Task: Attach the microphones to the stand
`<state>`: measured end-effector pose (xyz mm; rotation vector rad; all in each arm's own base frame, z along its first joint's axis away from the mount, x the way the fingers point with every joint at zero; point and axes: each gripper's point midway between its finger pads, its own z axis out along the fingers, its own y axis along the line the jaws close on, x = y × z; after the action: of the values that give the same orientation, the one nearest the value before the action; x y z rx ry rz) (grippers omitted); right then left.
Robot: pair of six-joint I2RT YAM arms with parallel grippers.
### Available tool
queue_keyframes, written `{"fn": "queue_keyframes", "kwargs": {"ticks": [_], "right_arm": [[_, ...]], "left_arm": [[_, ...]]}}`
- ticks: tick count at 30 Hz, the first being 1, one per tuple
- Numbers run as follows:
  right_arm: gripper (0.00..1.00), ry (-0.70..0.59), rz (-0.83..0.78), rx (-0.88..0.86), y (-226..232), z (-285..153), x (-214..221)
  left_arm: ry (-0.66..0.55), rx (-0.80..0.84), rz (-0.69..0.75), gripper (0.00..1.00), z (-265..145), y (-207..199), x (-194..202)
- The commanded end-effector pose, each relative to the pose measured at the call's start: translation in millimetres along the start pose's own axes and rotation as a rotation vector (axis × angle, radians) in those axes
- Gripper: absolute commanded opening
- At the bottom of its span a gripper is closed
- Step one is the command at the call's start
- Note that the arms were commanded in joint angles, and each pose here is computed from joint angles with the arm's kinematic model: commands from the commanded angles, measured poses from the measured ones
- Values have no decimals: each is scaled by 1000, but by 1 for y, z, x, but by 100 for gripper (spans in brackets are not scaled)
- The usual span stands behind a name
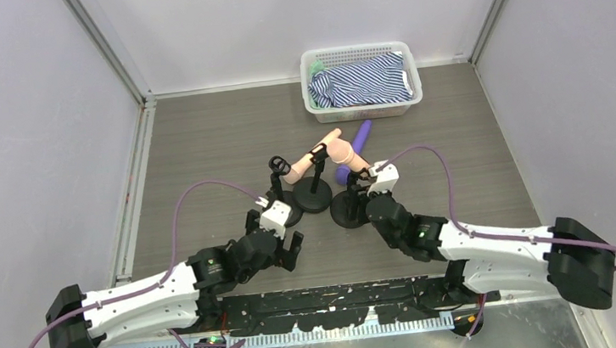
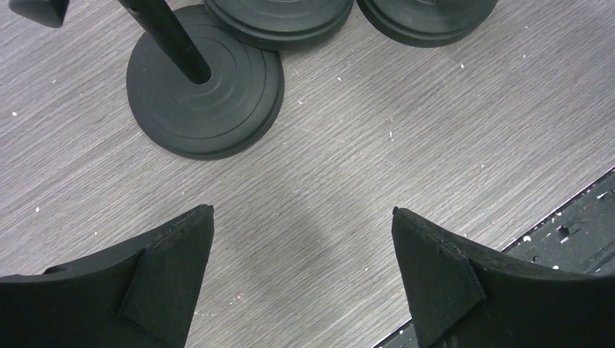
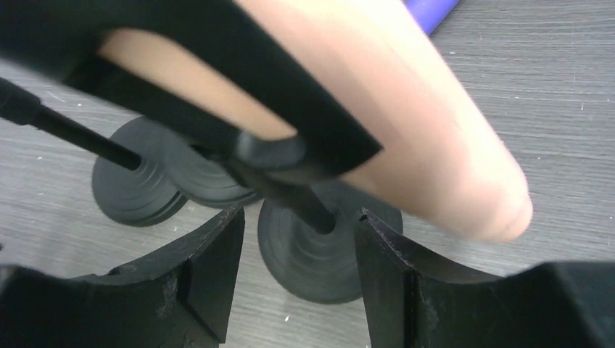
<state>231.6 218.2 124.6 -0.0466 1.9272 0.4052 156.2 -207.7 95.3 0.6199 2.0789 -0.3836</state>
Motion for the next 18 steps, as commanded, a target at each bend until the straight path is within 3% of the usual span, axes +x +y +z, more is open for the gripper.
{"fn": "queue_keyframes", "kwargs": {"ticks": [1,14,18], "right_arm": [[61,-71,2,-24,12,17,-17],[52,-146,-34,-31,12,43,-26],[34,-163,-55,-51,14,43,-31]], "left_arm": [[-51,-17,2,93,-2,3,-13],[-77,-9,-3,90,-2,4,-14],[-67,-7,1,90,-1,2,-12]]}}
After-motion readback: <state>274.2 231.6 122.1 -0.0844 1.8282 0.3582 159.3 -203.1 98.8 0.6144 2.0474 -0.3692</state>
